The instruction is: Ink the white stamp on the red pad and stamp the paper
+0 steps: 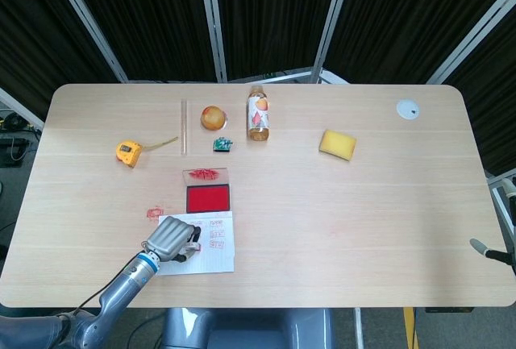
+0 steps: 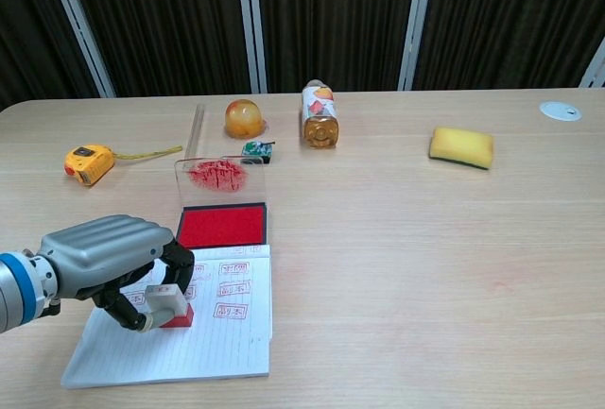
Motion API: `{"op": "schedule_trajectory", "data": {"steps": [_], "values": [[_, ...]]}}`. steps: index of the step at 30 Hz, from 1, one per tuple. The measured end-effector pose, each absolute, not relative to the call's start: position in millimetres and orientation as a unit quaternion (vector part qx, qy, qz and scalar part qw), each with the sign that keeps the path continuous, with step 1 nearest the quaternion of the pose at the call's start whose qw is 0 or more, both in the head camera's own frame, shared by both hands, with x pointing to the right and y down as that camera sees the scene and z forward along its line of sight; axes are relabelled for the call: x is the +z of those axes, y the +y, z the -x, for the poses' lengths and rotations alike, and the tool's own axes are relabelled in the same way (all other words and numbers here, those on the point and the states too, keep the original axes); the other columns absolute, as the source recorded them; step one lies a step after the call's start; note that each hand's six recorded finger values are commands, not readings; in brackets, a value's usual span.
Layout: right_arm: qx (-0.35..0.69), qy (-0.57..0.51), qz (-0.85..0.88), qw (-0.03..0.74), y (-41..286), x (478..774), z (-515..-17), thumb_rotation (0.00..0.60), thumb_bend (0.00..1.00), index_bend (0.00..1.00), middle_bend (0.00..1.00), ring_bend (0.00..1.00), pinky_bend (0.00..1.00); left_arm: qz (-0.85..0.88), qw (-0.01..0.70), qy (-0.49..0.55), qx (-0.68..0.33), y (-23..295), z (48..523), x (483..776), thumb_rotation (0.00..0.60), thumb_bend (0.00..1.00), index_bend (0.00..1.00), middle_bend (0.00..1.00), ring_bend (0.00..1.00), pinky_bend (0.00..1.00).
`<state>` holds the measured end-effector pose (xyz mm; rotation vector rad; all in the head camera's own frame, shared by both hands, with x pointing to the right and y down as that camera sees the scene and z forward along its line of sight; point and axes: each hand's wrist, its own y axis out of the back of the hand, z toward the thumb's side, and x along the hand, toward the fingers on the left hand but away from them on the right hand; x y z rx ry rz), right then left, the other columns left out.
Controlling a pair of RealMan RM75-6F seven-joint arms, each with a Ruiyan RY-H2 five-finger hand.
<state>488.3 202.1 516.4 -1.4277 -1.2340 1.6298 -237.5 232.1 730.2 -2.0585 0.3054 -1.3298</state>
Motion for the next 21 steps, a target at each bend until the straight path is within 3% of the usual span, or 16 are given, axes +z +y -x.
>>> {"op": "schedule_trajectory", "data": {"steps": [14,21], "values": [[0.621,-0.468,0.542,0.318,202,518,-489,0.600,0.00,0.00,0.00,0.00,0.00,0.789,0.326,0.122,-0.506,229,238,730,0.600,0.44,0.57,0.55,0.82,0.93],[0.621,-0.467,0.542,0.320,203,518,-488,0.600,0.00,0.00,0.00,0.00,0.00,0.802,0.318,0.145,-0.484,214,233,713,0.600,0.44,0.57,0.55,0.82,0.93]]}}
